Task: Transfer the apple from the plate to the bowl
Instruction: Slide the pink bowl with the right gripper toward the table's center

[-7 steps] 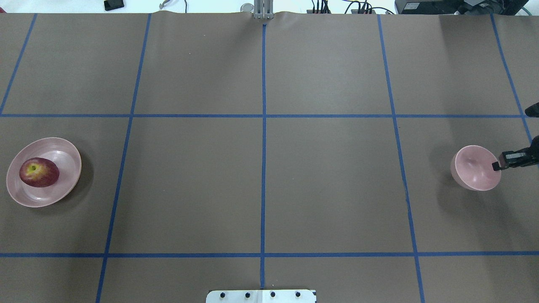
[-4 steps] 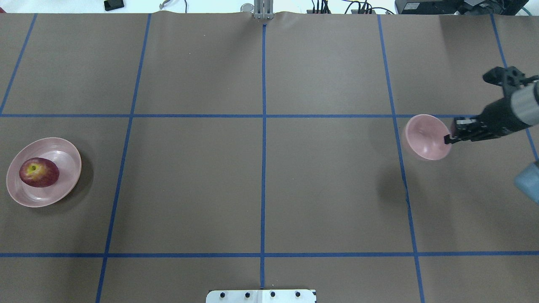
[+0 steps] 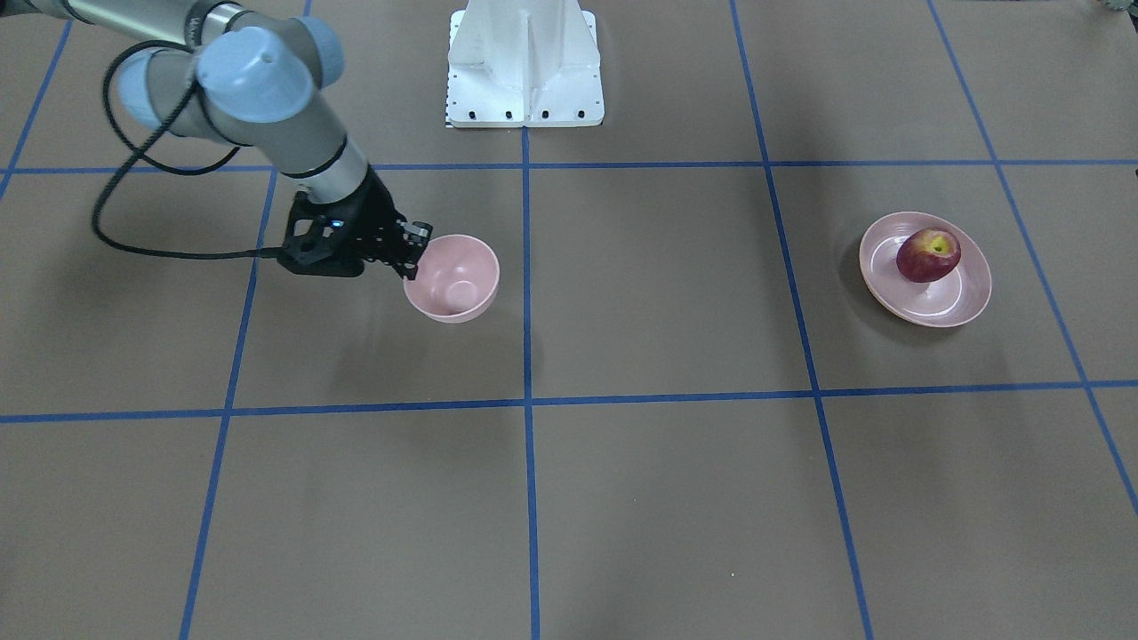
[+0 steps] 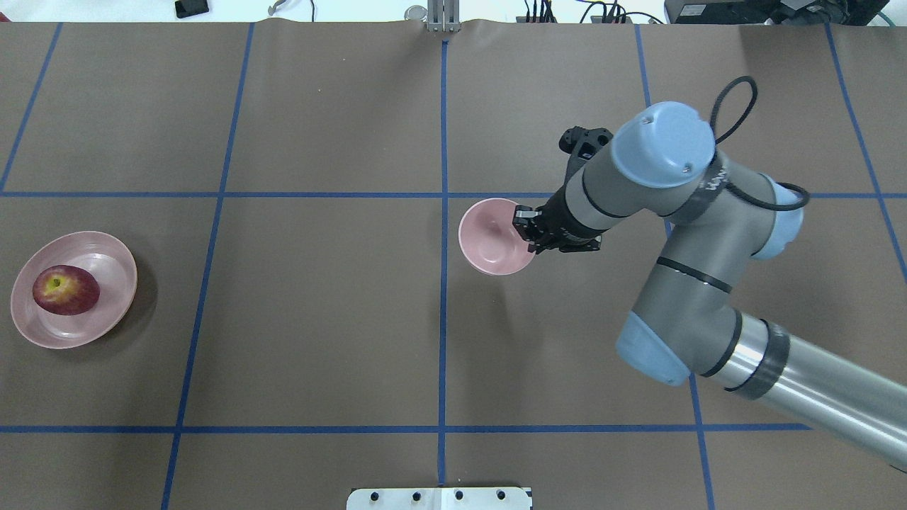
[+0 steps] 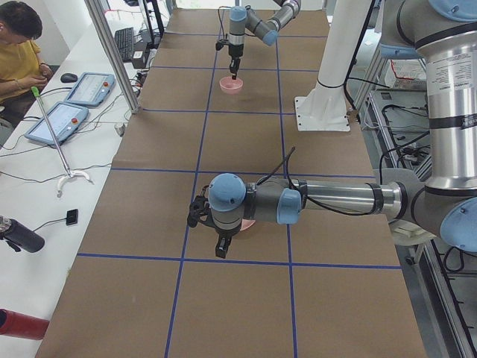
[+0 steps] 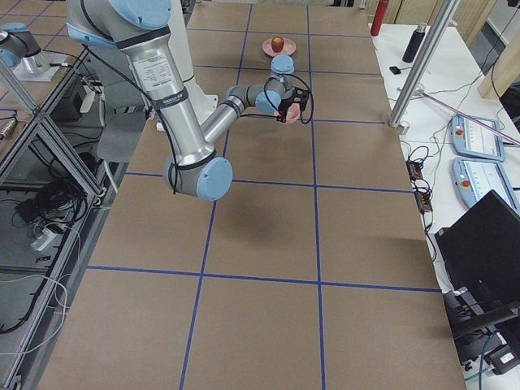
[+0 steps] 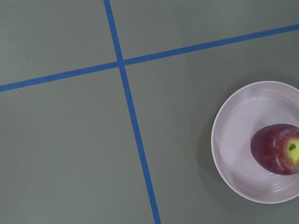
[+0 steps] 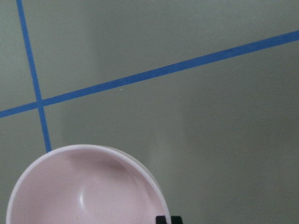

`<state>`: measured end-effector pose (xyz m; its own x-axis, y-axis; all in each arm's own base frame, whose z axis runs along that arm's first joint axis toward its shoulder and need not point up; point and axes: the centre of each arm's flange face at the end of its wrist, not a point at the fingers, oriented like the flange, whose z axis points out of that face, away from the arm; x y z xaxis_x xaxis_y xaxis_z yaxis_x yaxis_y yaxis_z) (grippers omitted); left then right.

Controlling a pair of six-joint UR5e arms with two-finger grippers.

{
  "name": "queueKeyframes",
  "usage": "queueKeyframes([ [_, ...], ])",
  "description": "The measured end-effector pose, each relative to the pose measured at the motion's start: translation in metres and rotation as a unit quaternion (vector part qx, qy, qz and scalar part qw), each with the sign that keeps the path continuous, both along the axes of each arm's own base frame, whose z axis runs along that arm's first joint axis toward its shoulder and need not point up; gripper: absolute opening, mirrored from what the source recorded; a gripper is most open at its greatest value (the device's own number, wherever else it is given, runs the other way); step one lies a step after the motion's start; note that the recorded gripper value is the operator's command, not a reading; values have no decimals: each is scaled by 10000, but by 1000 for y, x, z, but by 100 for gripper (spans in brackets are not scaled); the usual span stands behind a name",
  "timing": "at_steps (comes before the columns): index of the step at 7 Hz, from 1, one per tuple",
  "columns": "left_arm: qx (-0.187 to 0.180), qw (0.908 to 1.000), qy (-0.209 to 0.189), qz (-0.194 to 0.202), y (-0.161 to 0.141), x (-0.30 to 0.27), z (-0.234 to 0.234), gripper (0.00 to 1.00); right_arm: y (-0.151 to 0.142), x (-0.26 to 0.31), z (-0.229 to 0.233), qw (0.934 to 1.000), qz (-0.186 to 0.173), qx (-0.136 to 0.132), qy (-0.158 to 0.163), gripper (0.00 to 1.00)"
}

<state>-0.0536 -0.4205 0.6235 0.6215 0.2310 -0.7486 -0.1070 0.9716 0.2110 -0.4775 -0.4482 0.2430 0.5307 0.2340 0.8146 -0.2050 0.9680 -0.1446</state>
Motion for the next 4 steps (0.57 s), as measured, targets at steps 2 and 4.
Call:
queueKeyframes([
  [2,-16,10000,0,0,1,0,1,98,12,-54,-23,9997,128,-23,199,0],
  [4,-19,10000,0,0,2,0,2,98,24,-78,-19,9994,92,9,325,0],
])
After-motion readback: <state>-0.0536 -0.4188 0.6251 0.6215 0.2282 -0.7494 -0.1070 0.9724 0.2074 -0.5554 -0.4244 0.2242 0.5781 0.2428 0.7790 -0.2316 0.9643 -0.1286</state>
